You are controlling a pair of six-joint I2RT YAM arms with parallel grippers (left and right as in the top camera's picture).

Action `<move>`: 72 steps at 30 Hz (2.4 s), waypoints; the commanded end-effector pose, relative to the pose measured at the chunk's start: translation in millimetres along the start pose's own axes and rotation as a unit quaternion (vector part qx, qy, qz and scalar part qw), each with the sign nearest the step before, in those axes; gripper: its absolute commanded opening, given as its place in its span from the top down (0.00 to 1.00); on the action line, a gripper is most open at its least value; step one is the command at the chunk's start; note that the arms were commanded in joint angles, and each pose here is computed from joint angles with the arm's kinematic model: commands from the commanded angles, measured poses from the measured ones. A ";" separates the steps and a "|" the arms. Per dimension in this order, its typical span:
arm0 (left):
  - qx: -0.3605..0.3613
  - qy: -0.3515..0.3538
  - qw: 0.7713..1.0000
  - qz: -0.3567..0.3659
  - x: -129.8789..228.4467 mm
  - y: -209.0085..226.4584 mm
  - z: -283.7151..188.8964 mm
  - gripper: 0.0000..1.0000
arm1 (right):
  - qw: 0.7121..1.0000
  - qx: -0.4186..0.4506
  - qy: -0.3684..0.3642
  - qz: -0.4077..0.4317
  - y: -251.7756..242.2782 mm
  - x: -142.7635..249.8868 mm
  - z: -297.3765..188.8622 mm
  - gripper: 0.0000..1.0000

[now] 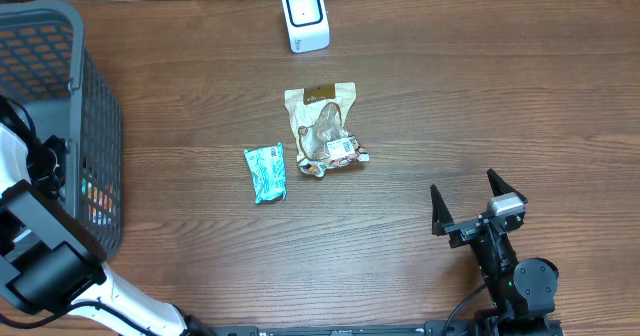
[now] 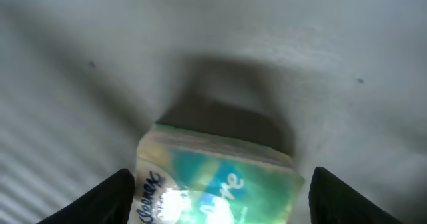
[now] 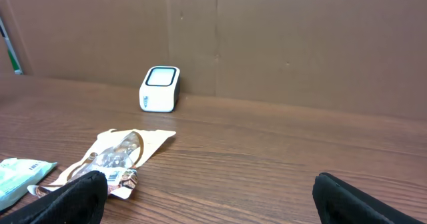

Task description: Scan the item barcode

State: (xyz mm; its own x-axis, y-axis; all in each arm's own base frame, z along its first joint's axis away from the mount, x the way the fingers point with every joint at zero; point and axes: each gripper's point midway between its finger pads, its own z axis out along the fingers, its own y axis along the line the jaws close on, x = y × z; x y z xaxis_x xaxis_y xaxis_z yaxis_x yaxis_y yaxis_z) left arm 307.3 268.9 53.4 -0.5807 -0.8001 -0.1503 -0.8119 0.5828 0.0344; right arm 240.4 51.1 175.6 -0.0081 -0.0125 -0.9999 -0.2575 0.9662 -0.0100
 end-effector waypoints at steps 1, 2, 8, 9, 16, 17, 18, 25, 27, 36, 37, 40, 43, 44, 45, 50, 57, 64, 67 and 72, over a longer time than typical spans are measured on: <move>-0.025 0.007 0.999 -0.022 3.4 10.8 7.6 0.33 | 1.000 0.008 -0.001 0.002 -3.0 2.3 0.0 0.00; -0.025 0.008 0.999 -0.022 3.9 10.9 7.6 0.34 | 1.000 0.008 -0.001 0.002 -3.0 2.3 0.0 0.00; -0.028 0.019 0.999 -0.020 13.3 12.0 16.0 0.33 | 1.000 0.008 -0.001 0.002 -3.0 2.3 0.0 0.00; -0.029 0.021 0.999 -0.020 15.6 12.0 18.6 0.33 | 1.000 0.008 -0.001 0.002 -3.0 2.3 0.0 0.00; -0.031 0.031 0.999 -0.018 26.8 13.9 30.2 0.43 | 1.000 0.008 -0.001 0.002 -3.0 2.3 0.0 0.00; -0.031 0.031 0.999 -0.018 26.8 13.9 30.2 0.49 | 1.000 0.008 -0.001 0.002 -3.0 2.3 0.0 0.00; -0.032 0.031 0.999 -0.018 26.9 13.9 30.1 0.57 | 1.000 0.008 -0.001 0.002 -3.0 2.3 0.0 0.00; -0.031 0.032 0.999 -0.018 25.8 14.0 25.1 0.96 | 1.000 0.008 -0.001 0.002 -2.9 2.3 0.0 0.00; -0.030 0.027 0.999 -0.020 22.2 14.1 18.6 0.96 | 1.000 0.008 -0.001 0.002 -3.0 2.3 0.0 0.00; 0.012 -0.046 0.998 -0.027 -18.1 2.6 -66.7 0.96 | 1.000 0.008 -0.001 0.002 -3.0 2.3 0.0 0.00; 0.021 -0.061 0.998 -0.027 -23.1 0.9 -81.9 0.96 | 1.000 0.008 -0.001 0.002 -3.0 2.3 0.0 0.00; 0.058 -0.116 0.991 -0.029 -37.4 -6.2 -137.0 0.96 | 1.000 0.008 -0.001 0.002 -2.9 2.3 0.0 0.00; 0.121 -0.179 0.976 -0.022 -44.6 -19.6 -199.2 0.95 | 1.000 0.008 -0.001 0.002 -3.0 2.3 0.0 0.00; 0.149 -0.198 0.969 -0.016 -43.2 -26.1 -220.9 0.96 | 1.000 0.008 -0.001 0.002 -3.0 2.3 0.0 0.00; 0.178 -0.214 0.960 -0.009 -39.9 -32.9 -241.7 0.96 | 1.000 0.008 -0.001 0.002 -3.0 2.3 0.0 0.00; 0.304 -0.266 0.914 0.046 3.1 -63.3 -330.0 0.96 | 1.000 0.008 -0.001 0.002 -3.0 2.3 0.0 0.00; 0.351 -0.254 0.881 0.191 94.4 -113.3 -371.4 0.96 | 1.000 0.008 -0.001 0.002 -3.0 2.3 0.0 0.00; 0.305 -0.151 0.884 0.319 173.5 -169.8 -318.0 0.95 | 1.000 0.008 -0.001 0.002 -3.0 2.3 0.0 0.00; 0.279 -0.096 0.883 0.364 206.8 -193.0 -278.1 0.94 | 1.000 0.008 -0.001 0.002 -3.0 2.3 0.0 0.00; 0.248 -0.027 0.882 0.401 257.9 -232.8 -205.1 0.94 | 1.000 0.008 -0.001 0.002 -3.0 2.3 0.0 0.00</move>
State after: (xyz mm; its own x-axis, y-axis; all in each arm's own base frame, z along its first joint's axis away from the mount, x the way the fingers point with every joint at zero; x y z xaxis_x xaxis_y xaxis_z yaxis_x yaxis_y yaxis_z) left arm 336.0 -84.1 251.3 -0.9085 -0.1238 -0.3990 0.0094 0.9488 -0.3159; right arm 240.4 51.2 175.6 -0.0081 -0.0125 -0.9999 -0.2579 0.9661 -0.0099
